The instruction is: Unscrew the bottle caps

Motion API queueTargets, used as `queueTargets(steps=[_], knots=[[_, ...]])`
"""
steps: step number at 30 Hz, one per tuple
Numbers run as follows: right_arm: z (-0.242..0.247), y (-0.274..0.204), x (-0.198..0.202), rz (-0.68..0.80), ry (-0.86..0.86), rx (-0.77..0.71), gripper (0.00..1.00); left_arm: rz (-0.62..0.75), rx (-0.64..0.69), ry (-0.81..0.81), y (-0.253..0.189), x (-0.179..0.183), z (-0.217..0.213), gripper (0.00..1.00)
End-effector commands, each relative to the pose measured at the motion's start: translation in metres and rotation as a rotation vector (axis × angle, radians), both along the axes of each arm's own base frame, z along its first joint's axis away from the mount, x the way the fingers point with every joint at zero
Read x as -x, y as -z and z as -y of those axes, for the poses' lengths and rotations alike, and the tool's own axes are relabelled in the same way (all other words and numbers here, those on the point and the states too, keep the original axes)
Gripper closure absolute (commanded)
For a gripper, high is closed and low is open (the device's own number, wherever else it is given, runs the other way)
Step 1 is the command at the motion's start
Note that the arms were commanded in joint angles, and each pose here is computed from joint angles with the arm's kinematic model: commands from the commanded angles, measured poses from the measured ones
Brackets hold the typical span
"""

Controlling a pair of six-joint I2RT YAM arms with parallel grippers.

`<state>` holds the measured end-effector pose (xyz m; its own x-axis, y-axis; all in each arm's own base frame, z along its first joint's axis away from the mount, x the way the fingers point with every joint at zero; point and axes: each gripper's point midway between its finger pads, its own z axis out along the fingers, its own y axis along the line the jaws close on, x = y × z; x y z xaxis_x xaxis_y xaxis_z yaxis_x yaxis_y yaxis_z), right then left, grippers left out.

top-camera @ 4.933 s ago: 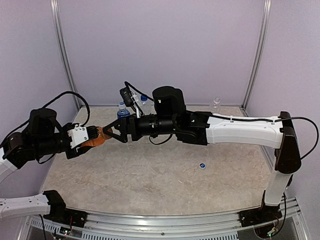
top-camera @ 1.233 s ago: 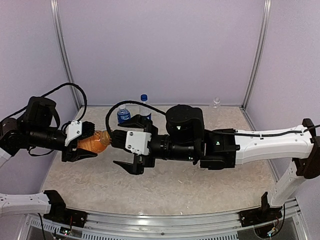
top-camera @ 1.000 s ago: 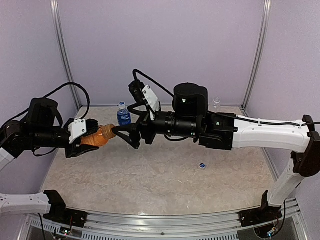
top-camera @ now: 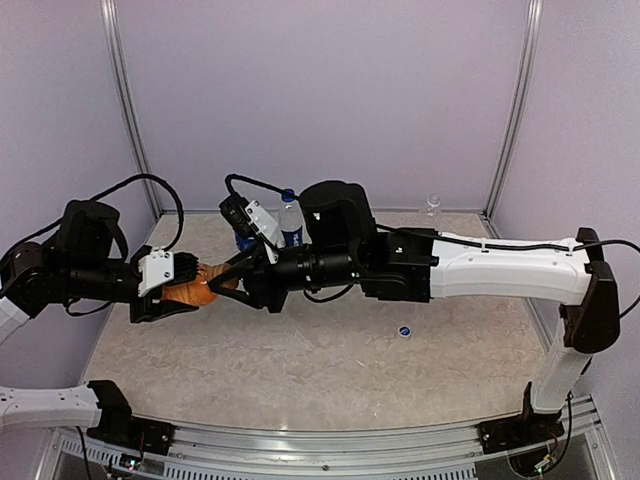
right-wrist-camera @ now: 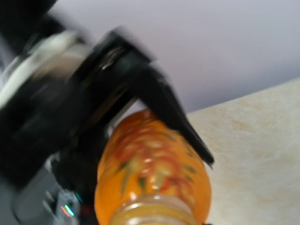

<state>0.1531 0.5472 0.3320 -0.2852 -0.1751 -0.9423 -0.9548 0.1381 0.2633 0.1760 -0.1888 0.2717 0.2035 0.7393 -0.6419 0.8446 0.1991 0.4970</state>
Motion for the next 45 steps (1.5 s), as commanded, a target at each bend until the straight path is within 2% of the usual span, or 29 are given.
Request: queueTargets(steps=[1,4,7,10,12,15,19,21,23,25,28,35,36,38,40,41,45], knots=[[0.032,0.024,0.039,0.529,-0.140,0.196,1.00,-0.291,-0.053,0.208,0.023,0.073,-0.007,0.80],[0.046,0.036,0.047,0.766,-0.165,0.285,1.00,-0.374,-0.059,0.258,0.025,0.093,-0.010,0.80],[0.055,0.036,0.042,0.920,-0.127,0.358,1.00,-0.395,-0.077,0.268,0.029,0.098,-0.013,0.80],[0.061,0.028,0.030,0.951,-0.033,0.367,1.00,-0.382,-0.080,0.247,0.031,0.092,-0.013,0.80],[0.072,0.024,0.003,0.914,0.163,0.381,1.00,-0.355,-0.068,0.210,0.030,0.083,-0.011,0.80],[0.111,0.054,-0.056,0.751,0.454,0.495,1.00,-0.284,-0.039,0.123,0.028,0.061,-0.009,0.79],[0.168,0.133,-0.120,0.299,0.718,0.634,1.00,-0.177,0.015,-0.039,0.024,0.022,-0.010,0.77],[0.195,0.178,-0.135,0.074,0.815,0.728,1.00,-0.147,0.047,-0.090,0.019,0.010,-0.011,0.77],[0.213,0.219,-0.136,-0.088,0.854,0.837,1.00,-0.139,0.072,-0.102,0.015,0.008,-0.011,0.77],[0.224,0.252,-0.130,-0.167,0.860,0.935,1.00,-0.144,0.082,-0.102,0.014,0.009,-0.010,0.76],[0.227,0.281,-0.124,-0.230,0.847,0.993,1.00,-0.148,0.084,-0.102,0.015,0.011,-0.011,0.76],[0.227,0.310,-0.120,-0.280,0.821,1.061,1.00,-0.165,0.109,-0.095,0.011,0.015,-0.010,0.74],[0.227,0.311,-0.120,-0.282,0.818,1.070,0.90,-0.168,0.112,-0.092,0.010,0.015,-0.010,0.74],[0.227,0.311,-0.119,-0.286,0.814,1.096,0.45,-0.174,0.119,-0.087,0.008,0.017,-0.009,0.73],[0.224,0.304,-0.120,-0.283,0.807,1.108,0.05,-0.178,0.125,-0.080,0.007,0.018,-0.008,0.73],[0.220,0.298,-0.121,-0.275,0.803,1.103,0.01,-0.180,0.128,-0.074,0.006,0.019,-0.008,0.73],[0.195,0.241,-0.131,-0.198,0.784,1.011,0.01,-0.199,0.161,-0.054,-0.003,0.025,-0.004,0.73]])
